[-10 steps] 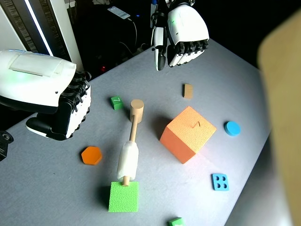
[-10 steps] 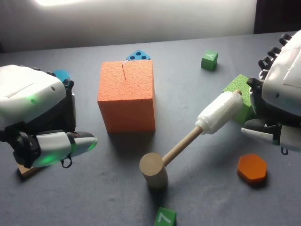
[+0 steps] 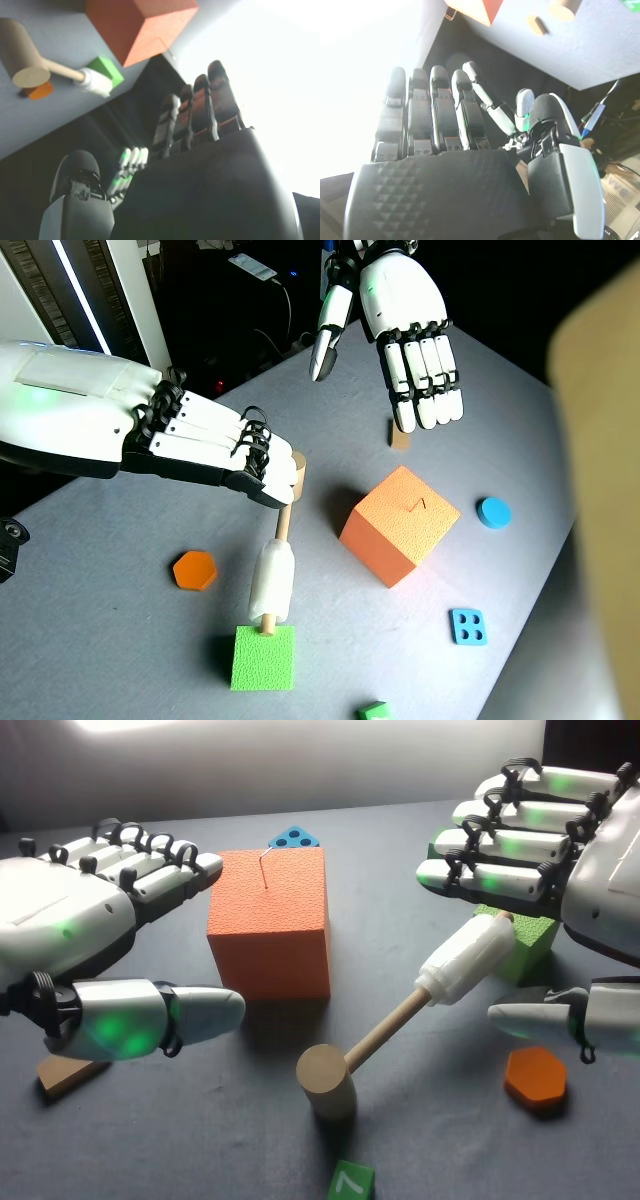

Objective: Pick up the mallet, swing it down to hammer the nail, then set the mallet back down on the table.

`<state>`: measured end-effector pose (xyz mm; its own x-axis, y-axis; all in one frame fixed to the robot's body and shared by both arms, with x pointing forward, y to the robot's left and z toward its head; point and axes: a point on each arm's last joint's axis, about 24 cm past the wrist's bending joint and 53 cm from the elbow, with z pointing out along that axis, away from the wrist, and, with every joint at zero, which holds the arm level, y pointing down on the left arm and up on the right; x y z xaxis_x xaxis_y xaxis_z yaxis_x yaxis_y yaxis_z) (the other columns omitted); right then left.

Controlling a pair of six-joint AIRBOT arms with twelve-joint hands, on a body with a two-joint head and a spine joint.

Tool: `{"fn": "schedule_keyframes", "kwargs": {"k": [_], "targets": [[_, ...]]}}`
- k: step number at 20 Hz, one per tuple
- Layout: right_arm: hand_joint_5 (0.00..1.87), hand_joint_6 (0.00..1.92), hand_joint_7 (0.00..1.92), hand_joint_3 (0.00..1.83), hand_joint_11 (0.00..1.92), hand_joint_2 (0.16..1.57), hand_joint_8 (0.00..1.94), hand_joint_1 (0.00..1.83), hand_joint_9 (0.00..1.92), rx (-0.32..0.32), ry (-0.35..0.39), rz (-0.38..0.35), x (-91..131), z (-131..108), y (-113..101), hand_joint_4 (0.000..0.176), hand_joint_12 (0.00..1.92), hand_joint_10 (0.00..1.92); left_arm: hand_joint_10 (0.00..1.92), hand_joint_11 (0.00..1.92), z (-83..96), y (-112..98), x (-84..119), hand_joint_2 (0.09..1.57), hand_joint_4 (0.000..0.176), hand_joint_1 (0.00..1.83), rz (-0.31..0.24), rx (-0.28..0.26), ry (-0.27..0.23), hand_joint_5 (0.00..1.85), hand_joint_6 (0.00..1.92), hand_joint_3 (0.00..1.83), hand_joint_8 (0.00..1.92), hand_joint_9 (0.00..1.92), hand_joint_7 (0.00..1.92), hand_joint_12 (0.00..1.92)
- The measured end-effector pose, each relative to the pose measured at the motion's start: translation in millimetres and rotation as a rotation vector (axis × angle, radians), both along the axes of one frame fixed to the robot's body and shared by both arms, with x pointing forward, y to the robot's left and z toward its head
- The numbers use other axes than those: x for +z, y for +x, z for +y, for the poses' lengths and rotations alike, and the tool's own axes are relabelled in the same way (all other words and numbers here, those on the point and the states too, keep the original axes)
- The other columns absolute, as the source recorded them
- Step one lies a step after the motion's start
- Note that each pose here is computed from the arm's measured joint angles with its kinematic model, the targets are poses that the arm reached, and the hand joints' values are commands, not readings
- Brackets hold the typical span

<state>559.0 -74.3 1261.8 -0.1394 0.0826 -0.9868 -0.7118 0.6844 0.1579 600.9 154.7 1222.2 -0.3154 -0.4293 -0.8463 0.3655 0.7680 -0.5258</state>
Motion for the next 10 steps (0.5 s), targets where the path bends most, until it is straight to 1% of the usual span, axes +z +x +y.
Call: {"fn": "schedule_keyframes", "kwargs": {"k": [1, 3, 4, 5, 6, 7, 9, 10], "targets": [[0.18, 0.0, 0.18, 0.0, 0.0, 1.21, 0.0, 0.16, 0.16, 0.005, 0.01, -0.002, 2.0, -1.2, 1.2, 0.0, 0.42, 0.0, 0.0, 0.0, -0.3, 0.5, 0.8, 1.14, 0.0, 0.0, -0.006, -0.013, 0.001, 0.0, 0.0, 0.01, 0.0, 0.0, 0.0, 0.0], [0.17, 0.0, 0.16, 0.0, 0.0, 1.15, 0.0, 0.49, 0.14, 0.014, 0.041, 0.008, 6.1, -7.4, 7.3, 0.0, 0.39, 0.0, 0.0, 0.0, -2.9, -0.1, -1.8, 1.14, 0.0, 0.0, -0.007, -0.058, 0.019, 0.01, 0.0, 0.01, 0.0, 0.0, 0.0, 0.0], [0.14, 0.0, 0.12, 0.0, 0.0, 1.11, 0.0, 0.64, 0.1, 0.017, 0.028, 0.011, 5.9, -9.7, 10.1, 0.0, 0.32, 0.0, 0.0, 0.0, -4.0, -0.6, -4.0, 1.15, 0.0, 0.0, -0.004, -0.08, 0.03, 0.01, 0.0, 0.01, 0.0, 0.0, 0.0, 0.0], [0.13, 0.0, 0.1, 0.0, 0.0, 1.09, 0.0, 0.71, 0.09, 0.014, 0.002, 0.027, 2.4, -11.6, 13.0, 0.0, 0.3, 0.0, 0.0, 0.0, -4.4, -1.0, -6.0, 1.15, 0.0, 0.0, -0.003, -0.1, 0.038, 0.01, 0.0, 0.01, 0.0, 0.0, 0.0, 0.0], [0.13, 0.0, 0.1, 0.0, 0.0, 1.06, 0.0, 0.79, 0.08, -0.004, -0.016, 0.05, -1.6, -12.7, 16.6, 0.0, 0.29, 0.0, 0.0, 0.0, -3.6, -0.1, -5.9, 1.16, 0.0, 0.0, -0.007, -0.114, 0.044, 0.02, 0.01, 0.01, 0.0, 0.0, 0.0, 0.0], [0.1, 0.0, 0.06, 0.0, 0.0, 1.04, 0.0, 0.86, 0.05, -0.038, -0.037, 0.1, -9.3, -13.4, 22.7, 0.0, 0.23, 0.0, 0.0, 0.0, -2.1, 0.9, -6.5, 1.16, 0.0, 0.0, -0.015, -0.137, 0.056, 0.02, 0.01, 0.01, 0.0, 0.0, 0.0, 0.0], [0.06, 0.0, 0.02, 0.0, 0.0, 1.03, 0.0, 0.88, 0.02, -0.087, -0.083, 0.155, -20.5, -17.1, 30.2, 0.0, 0.19, 0.0, 0.0, 0.0, 2.3, 3.5, -8.8, 1.15, 0.0, 0.0, -0.017, -0.168, 0.069, 0.02, 0.0, 0.01, 0.0, 0.0, 0.0, 0.0], [0.04, 0.0, 0.0, 0.0, 0.0, 1.04, 0.0, 0.92, 0.0, -0.103, -0.103, 0.176, -27.2, -19.7, 31.5, 0.0, 0.19, 0.0, 0.0, 0.0, 5.4, 7.2, -9.8, 1.16, 0.0, 0.0, -0.02, -0.187, 0.07, 0.02, 0.0, 0.01, 0.0, 0.0, 0.0, 0.0]]}}
